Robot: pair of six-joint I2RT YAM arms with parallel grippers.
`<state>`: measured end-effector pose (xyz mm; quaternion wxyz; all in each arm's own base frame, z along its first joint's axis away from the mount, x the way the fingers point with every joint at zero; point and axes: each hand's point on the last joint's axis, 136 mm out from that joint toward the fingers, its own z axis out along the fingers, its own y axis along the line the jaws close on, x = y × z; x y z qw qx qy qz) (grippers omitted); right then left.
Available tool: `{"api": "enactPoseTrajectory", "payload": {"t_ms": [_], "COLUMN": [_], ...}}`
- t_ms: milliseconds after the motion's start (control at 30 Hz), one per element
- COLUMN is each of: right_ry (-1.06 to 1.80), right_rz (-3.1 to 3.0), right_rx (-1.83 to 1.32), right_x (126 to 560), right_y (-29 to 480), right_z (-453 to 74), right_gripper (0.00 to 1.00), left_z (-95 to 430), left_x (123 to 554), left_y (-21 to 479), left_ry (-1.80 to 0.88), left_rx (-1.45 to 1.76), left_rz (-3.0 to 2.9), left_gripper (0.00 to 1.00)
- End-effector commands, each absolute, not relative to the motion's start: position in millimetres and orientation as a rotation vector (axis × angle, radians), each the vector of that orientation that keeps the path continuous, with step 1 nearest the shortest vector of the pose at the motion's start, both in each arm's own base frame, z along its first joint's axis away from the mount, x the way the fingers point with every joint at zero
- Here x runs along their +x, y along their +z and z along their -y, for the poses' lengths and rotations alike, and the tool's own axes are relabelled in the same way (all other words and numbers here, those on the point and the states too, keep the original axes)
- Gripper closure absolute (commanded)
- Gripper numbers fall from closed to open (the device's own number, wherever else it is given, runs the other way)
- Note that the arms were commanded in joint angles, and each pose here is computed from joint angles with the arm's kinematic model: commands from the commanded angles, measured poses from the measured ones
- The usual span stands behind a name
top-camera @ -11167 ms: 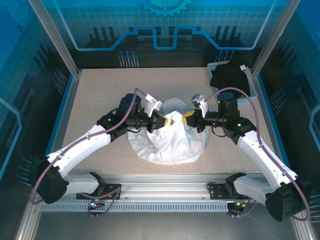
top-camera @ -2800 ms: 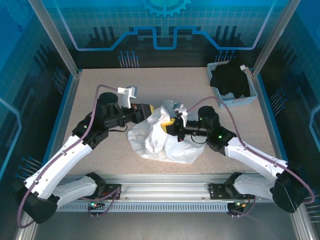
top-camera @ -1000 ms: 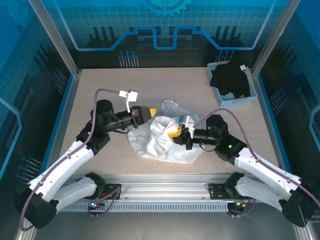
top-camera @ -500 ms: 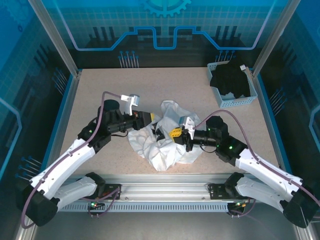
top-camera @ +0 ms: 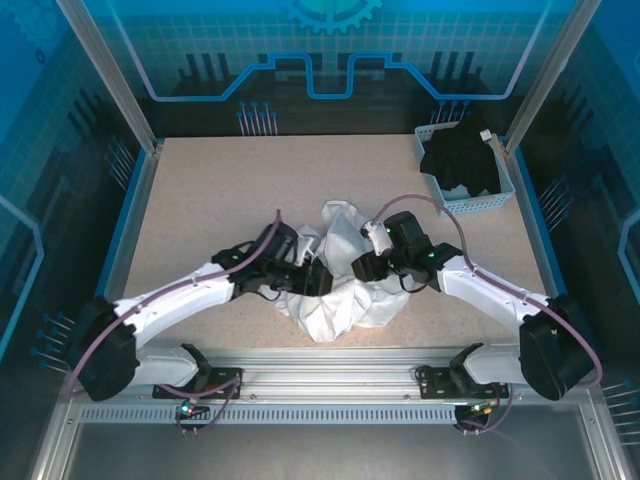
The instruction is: Fold the inside-out t-shirt
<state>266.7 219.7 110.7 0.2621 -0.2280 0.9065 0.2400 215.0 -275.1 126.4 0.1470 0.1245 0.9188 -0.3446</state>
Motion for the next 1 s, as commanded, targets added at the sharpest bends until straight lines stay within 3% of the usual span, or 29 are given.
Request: {"api": "enactPoseTrajectory", "payload": {"t_ms": [0,67,167,233,300,367,400,567,700,800,900,967], "right_ry": [0.78,0.836,0.96,1.042,1.118,1.169,1.18,1.115,1.003,0.92,0.905,0.891], "right_rz": [-2.596,-2.629,-2.656,-2.654,-2.609,-2.525,-2.461,-2.069,-1.721,-1.65,-1.751,-1.833], "right_rx": [-0.517,-0.506,-0.517,-0.53,-0.555,-0.585,-0.603,-0.647,-0.752,-0.894,-0.981,-0.957], "right_x": [249.2,244.2,236.5,233.2,233.5,238.7,244.7,282.0,273.4,246.9,225.5,222.7], "right_y": [92.5,84.2,77.5,78.0,87.3,105.4,120.3,221.8,301.2,296.7,249.6,223.3], "right_z": [-216.6,-219.6,-231.5,-239.7,-248.0,-255.1,-258.5,-262.7,-259.9,-263.3,-266.8,-263.2], "right_gripper": [0.51,0.51,0.57,0.69,0.84,0.98,1.0,1.0,1.0,1.0,1.0,0.92], "left_z": [295.5,306.6,313.9,312.0,306.4,296.9,290.2,256.1,249.8,245.4,249.1,252.4], "left_x": [196.4,195.0,202.7,210.4,221.6,236.8,247.0,297.7,288.4,267.3,236.5,213.9], "left_y": [112.7,105.5,97.8,99.0,109.2,128.0,142.0,247.9,338.6,324.3,257.0,205.7], "left_ry": [-1.077,-1.109,-1.095,-1.04,-0.981,-0.939,-0.923,-0.873,-0.892,-0.936,-1.035,-1.073], "left_rx": [0.416,0.426,0.421,0.432,0.437,0.421,0.401,0.342,0.442,0.473,0.512,0.54], "left_rz": [-2.685,-2.689,-2.695,-2.68,-2.635,-2.561,-2.509,-2.159,-1.851,-1.845,-1.986,-2.114], "left_gripper": [0.33,0.38,0.64,0.87,1.0,1.0,1.0,1.0,1.0,0.99,0.94,0.92]}}
